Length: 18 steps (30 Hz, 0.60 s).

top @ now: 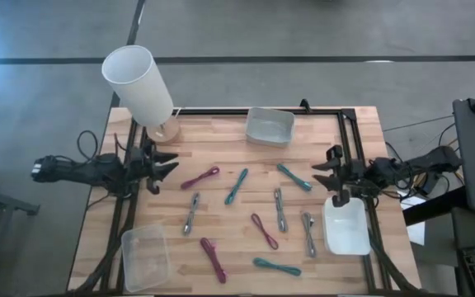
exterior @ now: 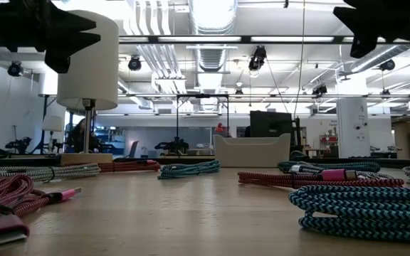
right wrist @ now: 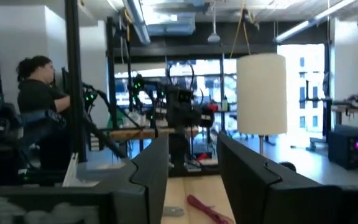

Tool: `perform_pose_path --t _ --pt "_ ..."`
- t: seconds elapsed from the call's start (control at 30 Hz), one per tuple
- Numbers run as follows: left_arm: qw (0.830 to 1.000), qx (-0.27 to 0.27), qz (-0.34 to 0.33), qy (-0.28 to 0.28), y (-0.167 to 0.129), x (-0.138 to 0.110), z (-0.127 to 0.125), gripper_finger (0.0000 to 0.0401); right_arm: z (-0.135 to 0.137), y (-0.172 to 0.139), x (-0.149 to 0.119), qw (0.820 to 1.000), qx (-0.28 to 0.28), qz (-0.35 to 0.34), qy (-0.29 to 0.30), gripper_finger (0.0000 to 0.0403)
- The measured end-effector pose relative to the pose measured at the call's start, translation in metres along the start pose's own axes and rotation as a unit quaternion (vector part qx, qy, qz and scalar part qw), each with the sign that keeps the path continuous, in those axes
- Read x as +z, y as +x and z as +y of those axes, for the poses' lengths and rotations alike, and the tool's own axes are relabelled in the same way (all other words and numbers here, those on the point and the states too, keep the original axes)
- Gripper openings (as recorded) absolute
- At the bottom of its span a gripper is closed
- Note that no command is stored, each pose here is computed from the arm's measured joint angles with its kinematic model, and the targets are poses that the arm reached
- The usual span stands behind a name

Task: Pick & Place USB Port
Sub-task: Put the top pink striped charger cable into the transparent bin

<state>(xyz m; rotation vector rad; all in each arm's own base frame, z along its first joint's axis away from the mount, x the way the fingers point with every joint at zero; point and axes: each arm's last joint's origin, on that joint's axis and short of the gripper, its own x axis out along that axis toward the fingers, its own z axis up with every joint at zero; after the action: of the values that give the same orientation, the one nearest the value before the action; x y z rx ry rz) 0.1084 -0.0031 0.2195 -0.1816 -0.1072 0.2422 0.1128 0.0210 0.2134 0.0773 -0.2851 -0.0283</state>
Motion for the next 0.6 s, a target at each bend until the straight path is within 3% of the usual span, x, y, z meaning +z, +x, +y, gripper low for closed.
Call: perform_pose_path --t 0.17,0.33,0.6 --pt "0.999 0.007 0.045 0.015 0.014 0.013 -0.008 0.0165 0.005 0.022 0.017 0.999 -0.027 0.027 -0.012 0.0158" --pt "0.994 0.016 0.098 0.036 0.031 0.027 -0.017 0.0165 0.011 0.044 0.027 0.992 -0.029 0.11 -0.045 0.0168" --pt "0.982 0.029 0.176 0.068 0.056 0.032 -0.028 0.0165 0.019 0.071 0.019 0.974 -0.043 0.223 -0.015 0.0169"
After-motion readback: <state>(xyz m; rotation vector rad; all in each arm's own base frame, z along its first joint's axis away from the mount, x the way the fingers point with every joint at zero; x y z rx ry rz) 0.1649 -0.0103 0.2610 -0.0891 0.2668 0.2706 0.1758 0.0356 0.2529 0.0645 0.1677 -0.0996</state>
